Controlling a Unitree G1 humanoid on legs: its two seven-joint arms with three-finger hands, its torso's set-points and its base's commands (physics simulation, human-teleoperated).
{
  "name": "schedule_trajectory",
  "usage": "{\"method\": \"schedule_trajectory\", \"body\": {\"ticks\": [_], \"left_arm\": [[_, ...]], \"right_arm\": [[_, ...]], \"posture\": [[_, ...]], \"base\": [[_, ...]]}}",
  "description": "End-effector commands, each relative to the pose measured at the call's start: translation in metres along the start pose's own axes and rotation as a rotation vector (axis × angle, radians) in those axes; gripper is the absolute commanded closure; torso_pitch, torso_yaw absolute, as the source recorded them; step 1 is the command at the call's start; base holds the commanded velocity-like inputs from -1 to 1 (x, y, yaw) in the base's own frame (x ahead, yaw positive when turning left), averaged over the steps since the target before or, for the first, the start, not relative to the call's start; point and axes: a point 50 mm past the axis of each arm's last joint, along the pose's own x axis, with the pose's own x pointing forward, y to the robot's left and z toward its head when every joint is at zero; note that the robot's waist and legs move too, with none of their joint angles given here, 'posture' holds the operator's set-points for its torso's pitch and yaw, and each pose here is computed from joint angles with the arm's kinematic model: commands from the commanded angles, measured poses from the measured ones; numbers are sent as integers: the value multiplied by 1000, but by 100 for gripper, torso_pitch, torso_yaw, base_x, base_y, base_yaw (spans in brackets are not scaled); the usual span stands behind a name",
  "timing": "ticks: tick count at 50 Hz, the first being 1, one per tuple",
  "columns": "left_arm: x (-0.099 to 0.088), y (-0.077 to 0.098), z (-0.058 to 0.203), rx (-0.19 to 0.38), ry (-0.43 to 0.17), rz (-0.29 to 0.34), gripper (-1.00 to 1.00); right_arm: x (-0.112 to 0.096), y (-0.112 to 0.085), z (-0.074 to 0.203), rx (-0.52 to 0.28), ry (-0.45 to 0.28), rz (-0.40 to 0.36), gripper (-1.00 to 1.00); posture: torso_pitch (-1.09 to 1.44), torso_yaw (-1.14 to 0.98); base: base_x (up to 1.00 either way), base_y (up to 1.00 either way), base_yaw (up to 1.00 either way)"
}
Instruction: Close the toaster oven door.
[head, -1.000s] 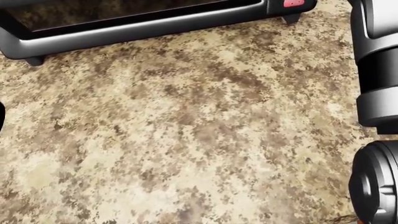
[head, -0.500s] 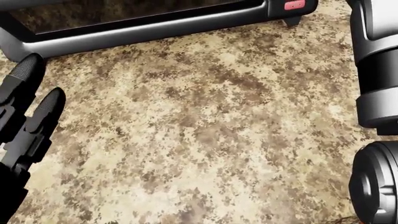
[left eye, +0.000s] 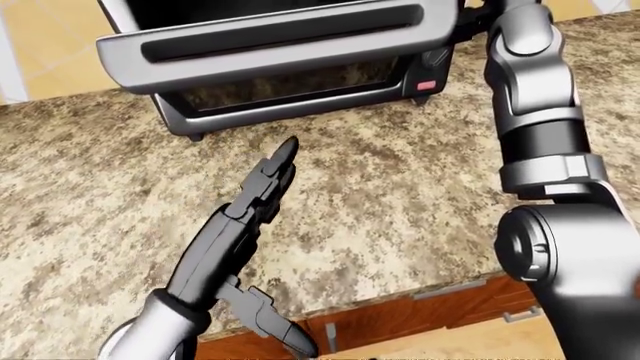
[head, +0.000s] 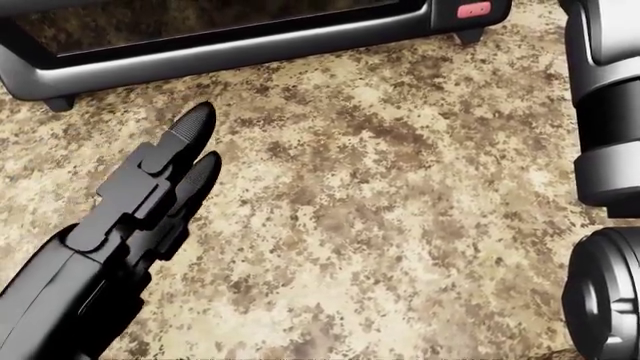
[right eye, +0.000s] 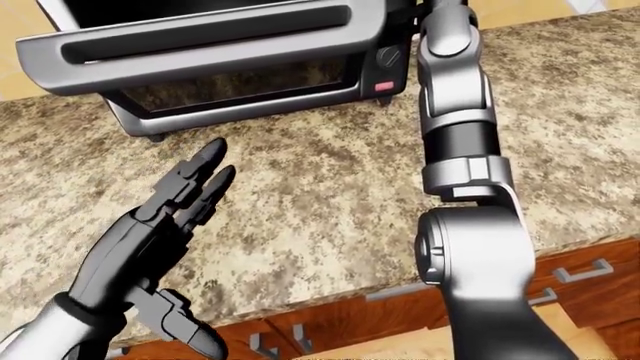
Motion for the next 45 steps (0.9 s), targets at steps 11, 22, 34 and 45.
{"method": "schedule_trajectory", "body": {"ticks": [11,22,34,45], "left_arm": [[23,17,15,66,-46,28,-100],[45,31,3,33,11,23,-100],[56,32,0,61,17,-7,-100],[67,44,-5,69,29,11,-100]], "right_arm": [[-2,-4,82,86,-323,1,-100],[-2,-3,82,86,-323,2,-100],[-3,-3,82,88,-322,2,-100],[-3,-3,83,89,-322,5,-100]], "posture": [[0,0],[0,0],[0,0],[0,0]], "base": [[0,0,0],[0,0,0],[0,0,0],[0,0,0]]}}
